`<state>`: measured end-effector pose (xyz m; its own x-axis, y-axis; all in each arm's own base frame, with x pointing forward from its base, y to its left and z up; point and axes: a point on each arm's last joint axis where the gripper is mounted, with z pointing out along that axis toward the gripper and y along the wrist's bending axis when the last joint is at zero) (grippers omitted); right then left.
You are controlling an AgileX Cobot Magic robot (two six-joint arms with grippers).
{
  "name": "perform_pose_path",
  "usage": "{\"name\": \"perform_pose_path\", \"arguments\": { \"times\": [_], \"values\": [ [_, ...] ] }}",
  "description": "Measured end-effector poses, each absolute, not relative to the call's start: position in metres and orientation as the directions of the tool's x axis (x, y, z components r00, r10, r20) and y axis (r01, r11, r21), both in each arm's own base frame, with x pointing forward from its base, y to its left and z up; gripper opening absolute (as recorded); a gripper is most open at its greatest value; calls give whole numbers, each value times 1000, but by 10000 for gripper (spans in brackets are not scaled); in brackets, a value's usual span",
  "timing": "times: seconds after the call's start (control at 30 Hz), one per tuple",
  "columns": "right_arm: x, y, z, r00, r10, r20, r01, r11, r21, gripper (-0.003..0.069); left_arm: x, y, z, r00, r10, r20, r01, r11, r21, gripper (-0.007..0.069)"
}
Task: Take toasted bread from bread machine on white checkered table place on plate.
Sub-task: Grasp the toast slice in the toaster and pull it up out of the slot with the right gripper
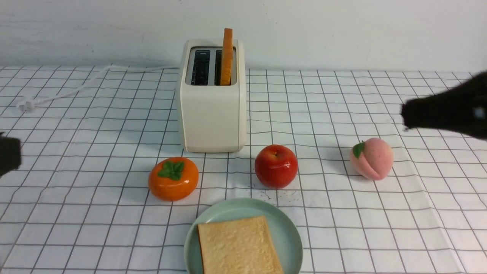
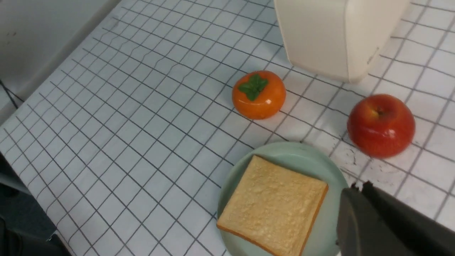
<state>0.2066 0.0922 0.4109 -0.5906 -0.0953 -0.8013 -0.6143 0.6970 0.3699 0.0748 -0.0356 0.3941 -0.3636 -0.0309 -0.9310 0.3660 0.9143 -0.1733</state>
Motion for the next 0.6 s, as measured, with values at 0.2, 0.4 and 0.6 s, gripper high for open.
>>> {"name": "perform_pose_path", "arguments": {
  "times": [0.2,0.4,0.6],
  "values": [
    [269,162,412,-533,-162,-830,-672,677,299,29,53,-27,384,-295,-75,-952,365,912,-185,-13],
    [338,209,395,-525,-151,-838,-637,722,269,165,49,-25,389,-221,-109,-969,373,909,-187,-13],
    [395,232,365,-499,-116,-859,-599,762,245,371,51,-24,401,-96,-159,-983,383,905,-184,-13]
  ]
}}
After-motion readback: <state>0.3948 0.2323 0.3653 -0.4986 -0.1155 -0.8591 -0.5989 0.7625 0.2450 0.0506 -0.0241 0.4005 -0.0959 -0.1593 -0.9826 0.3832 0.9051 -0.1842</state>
